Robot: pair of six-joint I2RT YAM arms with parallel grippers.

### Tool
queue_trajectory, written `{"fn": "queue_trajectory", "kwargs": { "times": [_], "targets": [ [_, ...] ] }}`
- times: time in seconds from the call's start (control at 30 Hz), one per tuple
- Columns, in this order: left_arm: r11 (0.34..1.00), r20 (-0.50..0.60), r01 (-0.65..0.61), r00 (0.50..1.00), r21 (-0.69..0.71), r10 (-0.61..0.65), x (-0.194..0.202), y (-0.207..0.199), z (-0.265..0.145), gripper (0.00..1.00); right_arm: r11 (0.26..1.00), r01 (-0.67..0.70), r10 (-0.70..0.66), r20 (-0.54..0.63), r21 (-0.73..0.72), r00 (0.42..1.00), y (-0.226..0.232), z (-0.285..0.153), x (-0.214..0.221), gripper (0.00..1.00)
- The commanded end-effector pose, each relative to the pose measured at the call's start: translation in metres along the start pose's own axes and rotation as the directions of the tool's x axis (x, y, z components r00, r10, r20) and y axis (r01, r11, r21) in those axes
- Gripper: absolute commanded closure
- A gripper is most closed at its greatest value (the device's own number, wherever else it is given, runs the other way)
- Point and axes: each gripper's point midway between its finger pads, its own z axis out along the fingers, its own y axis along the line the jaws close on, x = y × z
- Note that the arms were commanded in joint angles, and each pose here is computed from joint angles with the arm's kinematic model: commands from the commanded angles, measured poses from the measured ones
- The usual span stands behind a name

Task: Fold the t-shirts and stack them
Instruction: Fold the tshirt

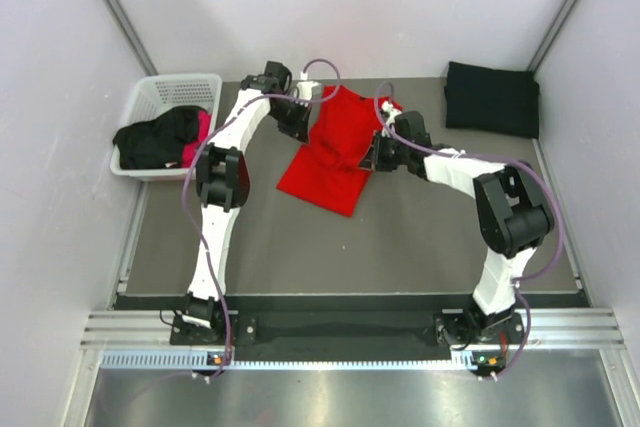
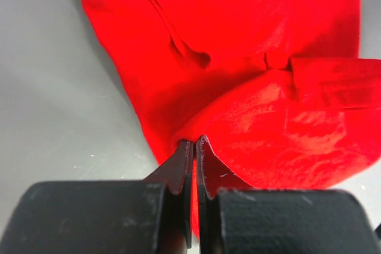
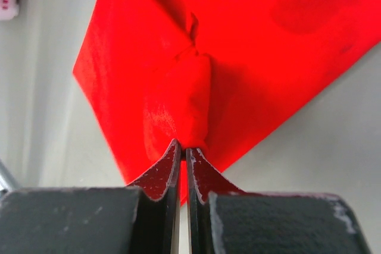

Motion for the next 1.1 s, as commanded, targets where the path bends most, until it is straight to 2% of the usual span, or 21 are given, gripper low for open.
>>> {"fn": "queue_trajectory", "kwargs": {
  "times": [0.0, 0.03, 0.07, 0.1, 0.13, 0.2, 0.23, 0.33, 0.37, 0.4, 0.43, 0.47, 0.5, 0.53, 0.67, 0.7, 0.77, 0.87, 1.07],
  "targets": [
    [0.998, 0.075, -0.03, 0.997, -0.06, 0.034, -0.027, 0.007, -0.005, 1.0, 0.999, 0.046, -0.047, 0.08, 0.018, 0.996, -0.004, 0.002, -0.032, 0.99],
    [0.997, 0.077, -0.03, 0.996, -0.073, 0.035, -0.028, 0.009, -0.004, 1.0, 0.999, 0.048, -0.05, 0.084, 0.022, 0.995, -0.006, 0.003, -0.034, 0.94],
    [0.996, 0.084, -0.033, 0.996, -0.086, 0.04, -0.031, 0.011, -0.006, 0.94, 0.998, 0.047, -0.05, 0.084, 0.038, 0.995, -0.008, 0.005, -0.034, 0.88],
    [0.993, 0.089, -0.035, 0.995, -0.116, 0.046, -0.034, 0.014, -0.009, 0.93, 0.998, 0.051, -0.055, 0.085, 0.048, 0.995, -0.01, 0.004, -0.035, 0.79],
    [0.991, 0.097, -0.035, 0.994, -0.126, 0.048, -0.037, 0.015, -0.012, 0.93, 0.997, 0.054, -0.059, 0.088, 0.055, 0.994, -0.01, 0.003, -0.036, 0.62],
    [0.987, 0.124, -0.043, 0.99, -0.152, 0.062, -0.047, 0.013, -0.023, 0.87, 0.995, 0.069, -0.076, 0.104, 0.066, 0.992, -0.009, -0.006, -0.042, 0.56],
    [0.984, 0.127, -0.046, 0.99, -0.174, 0.068, -0.05, 0.013, -0.029, 0.86, 0.995, 0.069, -0.077, 0.108, 0.071, 0.991, -0.009, -0.011, -0.043, 0.49],
    [0.972, 0.158, -0.03, 0.985, -0.235, 0.069, -0.059, 0.002, -0.061, 0.85, 0.997, 0.05, -0.057, 0.122, 0.059, 0.991, 0.0, -0.038, -0.047, 0.46],
    [0.973, 0.198, -0.035, 0.977, -0.227, 0.081, -0.066, -0.013, -0.085, 0.82, 0.998, 0.055, -0.059, 0.13, 0.037, 0.99, 0.01, -0.051, -0.048, 0.45],
    [0.98, 0.16, 0.0, 0.987, -0.2, 0.032, -0.045, -0.014, -0.077, 0.62, 0.999, 0.03, -0.034, 0.1, 0.033, 0.994, 0.011, -0.057, -0.038, 0.45],
    [0.981, 0.161, 0.024, 0.987, -0.191, 0.007, -0.037, -0.016, -0.078, 0.49, 1.0, 0.02, -0.022, 0.079, 0.02, 0.997, 0.015, -0.062, -0.03, 0.44],
    [0.983, 0.172, 0.041, 0.985, -0.181, -0.01, -0.023, -0.024, -0.081, 0.38, 1.0, 0.013, -0.013, 0.047, -0.004, 0.999, 0.022, -0.068, -0.015, 0.43],
    [0.986, 0.164, 0.029, 0.986, -0.164, -0.002, -0.015, -0.03, -0.08, 0.34, 1.0, -0.003, 0.003, 0.002, -0.003, 1.0, 0.023, -0.07, 0.001, 0.43],
    [0.991, 0.156, 0.015, 0.988, -0.132, 0.006, -0.007, -0.041, -0.084, 0.33, 1.0, 0.0, 0.0, -0.042, -0.012, 0.999, 0.027, -0.071, 0.023, 0.43],
    [0.993, -0.04, 0.112, 0.993, -0.043, -0.114, 0.055, -0.049, -0.064, 0.34, 0.996, -0.036, 0.022, -0.174, -0.079, 0.985, 0.046, -0.067, 0.085, 0.43],
    [0.983, -0.13, 0.185, 0.975, 0.011, -0.182, 0.079, -0.06, -0.066, 0.35, 0.994, -0.05, 0.032, -0.182, -0.094, 0.983, 0.052, -0.064, 0.092, 0.43],
    [0.958, -0.204, 0.282, 0.942, 0.048, -0.266, 0.107, -0.062, -0.058, 0.35, 0.991, -0.064, 0.034, -0.238, -0.117, 0.971, 0.06, -0.059, 0.117, 0.43],
    [0.921, -0.208, 0.374, 0.915, 0.113, -0.346, 0.119, -0.057, -0.054, 0.35, 0.989, -0.1, 0.069, -0.27, -0.104, 0.96, 0.062, -0.048, 0.133, 0.43],
    [0.891, -0.24, 0.44, 0.882, 0.108, -0.406, 0.131, -0.038, -0.044, 0.34, 0.988, -0.13, 0.103, -0.289, -0.077, 0.952, 0.057, -0.034, 0.14, 0.43]
  ]
}}
